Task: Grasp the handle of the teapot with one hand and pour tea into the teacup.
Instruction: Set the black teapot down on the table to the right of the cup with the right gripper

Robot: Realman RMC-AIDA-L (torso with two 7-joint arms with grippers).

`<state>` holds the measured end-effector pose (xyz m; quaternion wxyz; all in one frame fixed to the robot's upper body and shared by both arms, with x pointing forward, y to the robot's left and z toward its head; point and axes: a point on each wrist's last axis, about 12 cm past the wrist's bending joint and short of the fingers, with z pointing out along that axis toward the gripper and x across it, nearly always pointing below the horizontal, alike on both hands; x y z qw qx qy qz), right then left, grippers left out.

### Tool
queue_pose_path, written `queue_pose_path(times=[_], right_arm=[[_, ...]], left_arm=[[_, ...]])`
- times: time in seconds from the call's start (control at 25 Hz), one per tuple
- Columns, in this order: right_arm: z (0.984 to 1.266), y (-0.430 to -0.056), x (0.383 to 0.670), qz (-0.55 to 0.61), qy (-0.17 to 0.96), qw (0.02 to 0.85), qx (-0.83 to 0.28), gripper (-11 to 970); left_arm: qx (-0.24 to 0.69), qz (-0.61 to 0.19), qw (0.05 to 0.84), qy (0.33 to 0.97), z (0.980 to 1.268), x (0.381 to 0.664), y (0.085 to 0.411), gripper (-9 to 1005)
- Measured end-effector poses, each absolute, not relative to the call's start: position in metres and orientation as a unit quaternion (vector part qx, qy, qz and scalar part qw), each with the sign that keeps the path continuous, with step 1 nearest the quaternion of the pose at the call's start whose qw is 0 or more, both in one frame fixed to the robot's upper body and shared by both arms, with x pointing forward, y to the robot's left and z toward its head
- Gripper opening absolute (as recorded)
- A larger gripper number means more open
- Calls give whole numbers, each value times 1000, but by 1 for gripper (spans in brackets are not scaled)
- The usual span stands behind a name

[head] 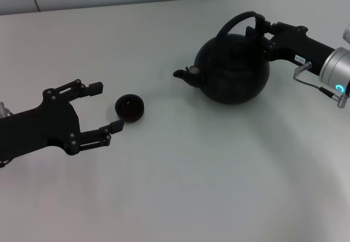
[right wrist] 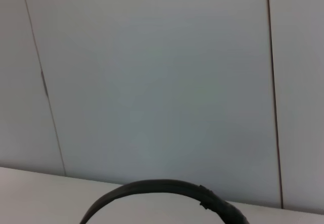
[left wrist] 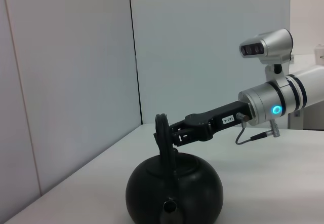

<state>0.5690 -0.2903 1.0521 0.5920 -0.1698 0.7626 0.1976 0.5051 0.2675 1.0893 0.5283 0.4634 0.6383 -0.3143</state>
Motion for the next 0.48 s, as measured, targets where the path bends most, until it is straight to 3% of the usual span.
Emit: queue_pose_path(times=[0.12, 0.48], right_arm=[[1053, -290, 569, 197, 762, 593, -171, 385], [1056, -289, 569, 201, 760, 591, -180, 570]], left_arm=[[464, -314, 528, 638, 1090, 505, 267, 831], [463, -316, 529, 637, 1090, 506, 267, 831]])
